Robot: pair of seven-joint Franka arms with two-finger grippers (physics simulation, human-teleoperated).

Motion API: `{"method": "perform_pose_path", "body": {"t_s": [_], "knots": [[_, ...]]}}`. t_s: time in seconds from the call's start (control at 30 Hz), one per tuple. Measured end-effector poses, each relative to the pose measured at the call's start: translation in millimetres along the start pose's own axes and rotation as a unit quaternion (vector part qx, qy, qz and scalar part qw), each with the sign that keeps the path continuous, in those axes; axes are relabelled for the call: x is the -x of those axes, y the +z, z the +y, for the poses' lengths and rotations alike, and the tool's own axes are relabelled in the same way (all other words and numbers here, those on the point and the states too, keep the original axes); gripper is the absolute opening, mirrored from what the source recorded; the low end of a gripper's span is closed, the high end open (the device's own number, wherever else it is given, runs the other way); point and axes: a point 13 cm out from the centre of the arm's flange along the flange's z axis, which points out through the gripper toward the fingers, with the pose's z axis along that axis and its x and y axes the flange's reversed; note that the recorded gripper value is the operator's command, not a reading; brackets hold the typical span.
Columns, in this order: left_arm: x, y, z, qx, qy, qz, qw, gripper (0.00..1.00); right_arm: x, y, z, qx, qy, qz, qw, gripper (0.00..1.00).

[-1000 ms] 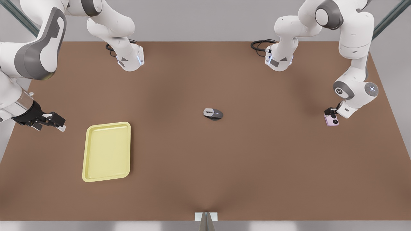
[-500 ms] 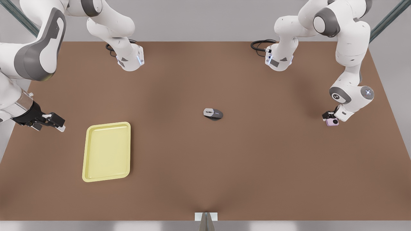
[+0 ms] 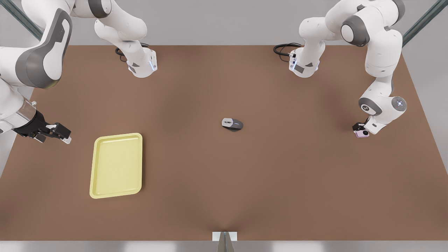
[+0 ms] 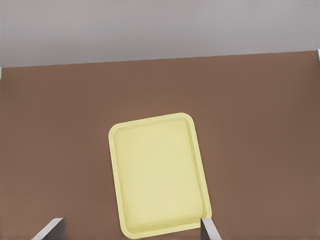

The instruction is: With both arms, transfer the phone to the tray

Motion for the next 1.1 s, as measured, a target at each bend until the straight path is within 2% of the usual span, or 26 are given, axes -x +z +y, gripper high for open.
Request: {"method": "perform_pose_path", "body": {"t_s": [0.03,0.07,0.1,0.43,0.77,0.9,1.1], "knots": [[0,0,0,0.0,0.001,0.0,1.0,0.86,0,-1,0,0.0,0.0,0.0,1.0,1.0],[0,0,0,0.001,0.002,0.0,1.0,0.8,0,-1,1,0.0,0.0,-0.001,1.0,1.0],[0,0,0,0.001,0.002,-0.001,1.0,0.79,0,-1,1,0.0,0.0,-0.001,1.0,1.0],[2,0,0,0.003,0.008,-0.001,1.0,0.78,-1,-2,1,0.001,-0.001,0.001,1.0,1.0],[59,-42,-51,-0.018,0.058,-0.031,0.998,0.78,-2,-2,1,0.001,-0.001,0.002,1.0,1.0],[91,-70,-154,-0.044,0.132,-0.038,0.99,0.78,-2,-2,4,0.001,-0.003,0.001,1.0,1.0],[120,-103,-415,-0.061,0.271,-0.029,0.96,0.78,-2,-2,2,0.001,-0.002,0.001,1.0,1.0]]}}
